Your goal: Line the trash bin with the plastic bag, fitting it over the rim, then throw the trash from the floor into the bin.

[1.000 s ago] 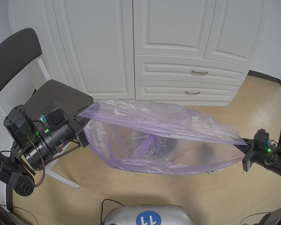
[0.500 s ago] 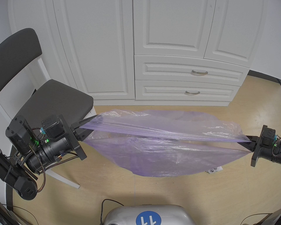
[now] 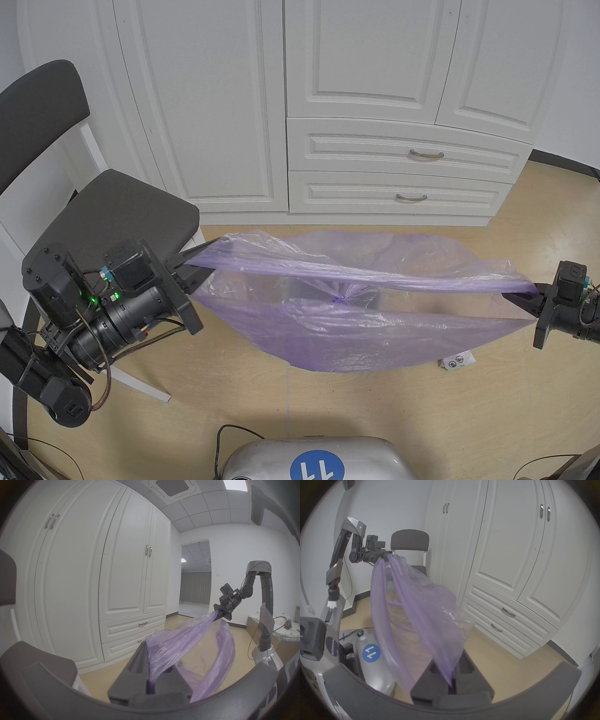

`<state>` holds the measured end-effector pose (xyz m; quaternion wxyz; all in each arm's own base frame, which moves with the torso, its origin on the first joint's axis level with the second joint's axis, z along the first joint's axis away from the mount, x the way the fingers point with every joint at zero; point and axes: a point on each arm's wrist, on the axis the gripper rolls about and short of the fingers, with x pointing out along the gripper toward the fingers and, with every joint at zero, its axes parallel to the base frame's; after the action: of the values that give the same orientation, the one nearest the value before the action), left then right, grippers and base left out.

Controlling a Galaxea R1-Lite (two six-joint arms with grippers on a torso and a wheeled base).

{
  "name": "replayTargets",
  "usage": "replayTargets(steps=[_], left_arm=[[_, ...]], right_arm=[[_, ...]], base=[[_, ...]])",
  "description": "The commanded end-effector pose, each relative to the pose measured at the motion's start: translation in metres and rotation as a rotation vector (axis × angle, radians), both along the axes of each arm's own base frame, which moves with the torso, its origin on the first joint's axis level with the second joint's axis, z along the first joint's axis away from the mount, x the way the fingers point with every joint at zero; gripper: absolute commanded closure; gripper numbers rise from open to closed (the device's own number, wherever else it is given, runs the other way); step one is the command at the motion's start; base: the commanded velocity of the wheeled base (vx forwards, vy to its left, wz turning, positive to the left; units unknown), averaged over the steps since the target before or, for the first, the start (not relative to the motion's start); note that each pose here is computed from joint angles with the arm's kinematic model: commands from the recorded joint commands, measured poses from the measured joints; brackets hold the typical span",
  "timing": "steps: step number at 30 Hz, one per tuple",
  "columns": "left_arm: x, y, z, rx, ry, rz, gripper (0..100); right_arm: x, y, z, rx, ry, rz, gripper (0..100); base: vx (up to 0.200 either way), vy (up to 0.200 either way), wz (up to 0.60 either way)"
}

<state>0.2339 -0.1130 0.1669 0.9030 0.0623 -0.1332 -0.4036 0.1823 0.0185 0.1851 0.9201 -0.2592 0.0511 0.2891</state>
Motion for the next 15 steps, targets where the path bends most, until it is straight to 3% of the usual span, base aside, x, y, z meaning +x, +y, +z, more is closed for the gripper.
replayTargets(steps=[1, 4, 11, 15], left_arm=[[-0.003, -0.023, -0.007, 0.003, 0.025, -0.029, 100], [-0.008, -0.039, -0.011, 0.003, 0.039, -0.032, 100], [-0.012, -0.049, -0.012, 0.003, 0.043, -0.065, 100], [-0.013, -0.064, -0.013, -0.012, 0.048, -0.072, 100]], right_arm=[[0.003, 0.008, 0.0, 0.025, 0.018, 0.036, 100], [0.006, 0.011, 0.0, 0.028, 0.027, 0.047, 100], [0.014, 0.021, -0.001, 0.059, 0.045, 0.08, 100], [0.021, 0.038, -0.002, 0.147, 0.046, 0.13, 100]], base=[[0.0, 0.0, 0.0], [0.0, 0.0, 0.0], [0.0, 0.0, 0.0], [0.0, 0.0, 0.0]])
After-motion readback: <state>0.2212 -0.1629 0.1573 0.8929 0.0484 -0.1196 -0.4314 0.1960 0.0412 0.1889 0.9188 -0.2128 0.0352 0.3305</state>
